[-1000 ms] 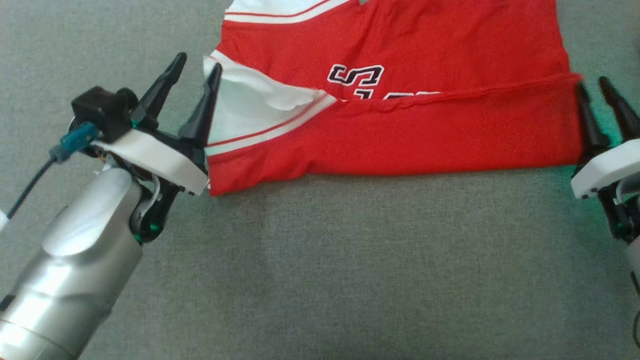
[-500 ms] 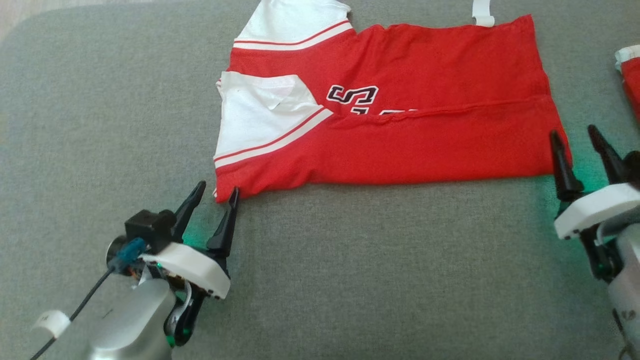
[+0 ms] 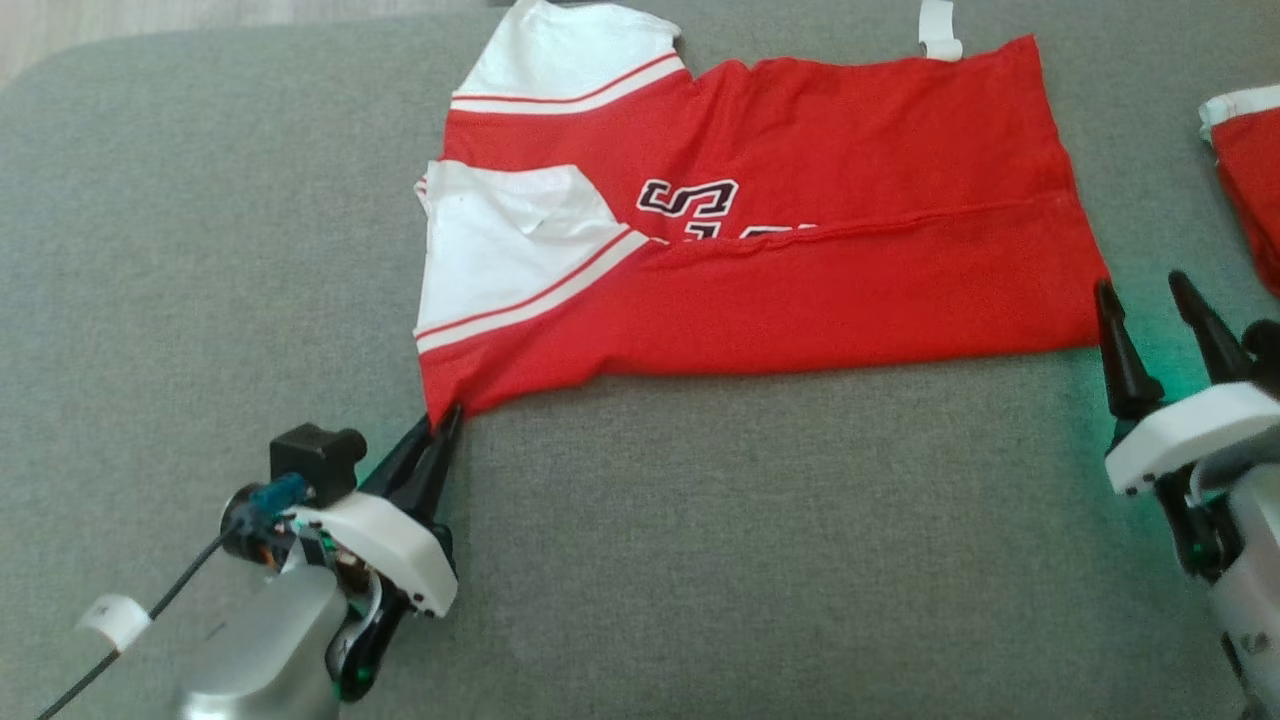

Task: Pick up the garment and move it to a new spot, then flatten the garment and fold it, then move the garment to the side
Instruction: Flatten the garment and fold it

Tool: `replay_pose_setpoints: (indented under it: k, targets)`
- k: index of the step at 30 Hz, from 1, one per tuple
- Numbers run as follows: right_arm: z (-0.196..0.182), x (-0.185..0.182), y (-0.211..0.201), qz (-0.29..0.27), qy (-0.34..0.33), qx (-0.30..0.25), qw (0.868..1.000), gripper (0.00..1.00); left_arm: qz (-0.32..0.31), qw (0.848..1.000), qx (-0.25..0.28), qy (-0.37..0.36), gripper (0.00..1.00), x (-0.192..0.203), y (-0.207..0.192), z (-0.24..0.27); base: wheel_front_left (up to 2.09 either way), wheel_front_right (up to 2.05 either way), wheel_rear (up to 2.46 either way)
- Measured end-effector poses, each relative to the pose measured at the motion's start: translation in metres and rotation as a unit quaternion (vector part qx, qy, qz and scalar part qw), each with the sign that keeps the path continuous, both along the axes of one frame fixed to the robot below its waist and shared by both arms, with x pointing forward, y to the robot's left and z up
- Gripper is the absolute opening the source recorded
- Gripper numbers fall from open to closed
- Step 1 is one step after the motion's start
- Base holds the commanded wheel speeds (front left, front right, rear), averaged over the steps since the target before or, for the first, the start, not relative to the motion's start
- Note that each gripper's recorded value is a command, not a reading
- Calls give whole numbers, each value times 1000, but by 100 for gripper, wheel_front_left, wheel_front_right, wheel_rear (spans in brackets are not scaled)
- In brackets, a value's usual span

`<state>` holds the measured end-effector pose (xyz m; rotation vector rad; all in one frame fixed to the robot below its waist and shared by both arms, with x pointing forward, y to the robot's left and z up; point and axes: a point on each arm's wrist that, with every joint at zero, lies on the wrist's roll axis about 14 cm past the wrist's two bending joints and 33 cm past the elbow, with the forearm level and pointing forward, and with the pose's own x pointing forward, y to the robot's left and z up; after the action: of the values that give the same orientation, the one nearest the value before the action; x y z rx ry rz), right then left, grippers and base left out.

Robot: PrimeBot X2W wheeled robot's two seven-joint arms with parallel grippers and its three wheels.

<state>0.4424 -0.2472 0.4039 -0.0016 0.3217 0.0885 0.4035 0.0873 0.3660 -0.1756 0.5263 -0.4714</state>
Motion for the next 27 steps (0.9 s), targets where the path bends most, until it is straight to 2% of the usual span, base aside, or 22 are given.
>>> replay_pose_setpoints:
  k: [9, 10, 12, 16, 20, 24, 27]
  targets:
    - [-42, -22, 8, 0, 91, 8, 996, 100, -4, 1000, -3, -5, 0, -6, 2, 3, 0, 0, 0]
    - [-43, -20, 10, 3, 94, 9, 996, 80, -4, 1000, -4, -8, 0, -6, 2, 3, 0, 0, 0]
    - [-42, -17, 13, 7, 95, 9, 995, 0, -4, 1000, -6, -11, 0, -5, 1, 5, 0, 0, 0]
    - [-37, -2, 20, 20, 95, 9, 995, 0, -2, 1000, -10, -15, 0, -5, 2, 8, 0, 0, 0]
    - [-35, -7, 12, 20, 100, 0, 995, 0, 2, 999, -13, -30, 0, -5, 3, 17, 0, 0, 0]
    - [-34, -22, 0, 20, 106, -13, 994, 0, 2, 998, -18, -53, 0, -12, 1, 30, 0, 0, 0]
    - [-38, -45, -11, 22, 120, -22, 992, 0, 3, 998, -26, -49, 0, -35, -3, 30, 0, 0, 0]
